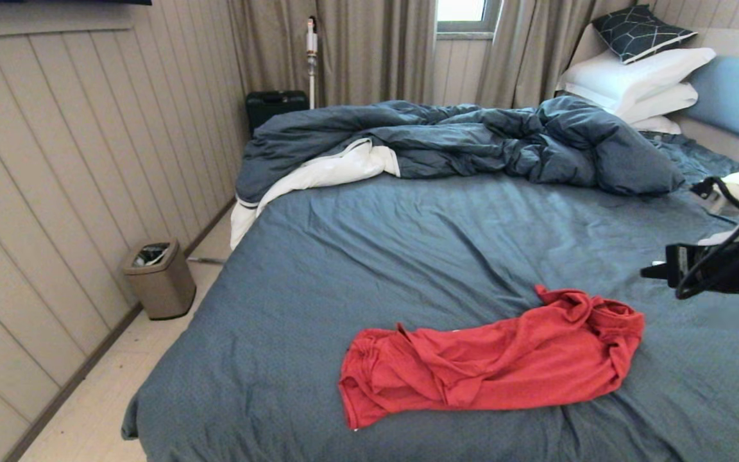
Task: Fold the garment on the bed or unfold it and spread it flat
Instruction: Unford the red T-shirt
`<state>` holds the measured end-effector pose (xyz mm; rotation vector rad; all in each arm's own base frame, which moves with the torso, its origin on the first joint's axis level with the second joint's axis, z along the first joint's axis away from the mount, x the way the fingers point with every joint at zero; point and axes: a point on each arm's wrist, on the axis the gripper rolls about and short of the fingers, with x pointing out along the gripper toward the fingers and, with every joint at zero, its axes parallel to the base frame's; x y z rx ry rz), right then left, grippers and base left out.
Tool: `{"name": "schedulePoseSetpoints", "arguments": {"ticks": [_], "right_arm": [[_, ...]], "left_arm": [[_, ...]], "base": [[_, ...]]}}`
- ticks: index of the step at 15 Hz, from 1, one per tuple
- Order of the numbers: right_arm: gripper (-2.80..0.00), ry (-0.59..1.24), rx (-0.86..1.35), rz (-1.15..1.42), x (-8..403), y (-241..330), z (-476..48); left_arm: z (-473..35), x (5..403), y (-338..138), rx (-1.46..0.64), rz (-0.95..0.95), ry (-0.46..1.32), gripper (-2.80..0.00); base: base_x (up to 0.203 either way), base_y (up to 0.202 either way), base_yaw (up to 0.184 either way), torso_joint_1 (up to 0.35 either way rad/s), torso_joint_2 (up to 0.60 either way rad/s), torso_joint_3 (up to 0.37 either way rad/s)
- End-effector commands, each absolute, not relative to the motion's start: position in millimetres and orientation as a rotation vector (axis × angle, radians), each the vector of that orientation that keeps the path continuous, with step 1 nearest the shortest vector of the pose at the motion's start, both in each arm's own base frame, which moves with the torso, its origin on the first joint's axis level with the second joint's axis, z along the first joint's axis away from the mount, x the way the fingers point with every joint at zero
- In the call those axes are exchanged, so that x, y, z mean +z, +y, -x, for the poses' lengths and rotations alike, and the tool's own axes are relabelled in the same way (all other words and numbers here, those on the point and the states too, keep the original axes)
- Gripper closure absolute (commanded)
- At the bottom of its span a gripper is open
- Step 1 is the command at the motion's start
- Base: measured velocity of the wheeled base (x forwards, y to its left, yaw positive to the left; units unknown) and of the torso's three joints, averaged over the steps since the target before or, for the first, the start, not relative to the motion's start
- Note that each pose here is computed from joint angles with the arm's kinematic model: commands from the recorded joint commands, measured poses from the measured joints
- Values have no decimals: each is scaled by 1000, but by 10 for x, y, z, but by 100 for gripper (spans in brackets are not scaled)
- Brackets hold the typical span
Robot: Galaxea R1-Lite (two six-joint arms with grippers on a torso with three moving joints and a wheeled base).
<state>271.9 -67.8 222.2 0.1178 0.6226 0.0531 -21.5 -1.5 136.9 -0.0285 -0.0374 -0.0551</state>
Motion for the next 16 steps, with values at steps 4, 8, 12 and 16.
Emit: {"name": "schedulePoseSetpoints", "arguments": {"ticks": [4, 8, 12, 16], "right_arm": [[0, 600, 195, -181, 2342, -166, -2928], [0, 563, 202, -179, 2428, -164, -3220], [0, 524, 194, -172, 2512, -179, -3383], [0, 509, 197, -164, 2545, -171, -3393]], "left_arm": [[-903, 1876, -64, -265, 109, 435, 0], [-2060, 1715, -411, -460, 222, 788, 0], [-2555, 1307, -1460, -687, 239, 1074, -280], [-2648, 928, -2163, -705, 150, 1180, -280]], "base": [[0, 0, 0, 0, 0, 0], [0, 0, 0, 0, 0, 0], [0, 0, 0, 0, 0, 0], [0, 0, 0, 0, 0, 0]]}}
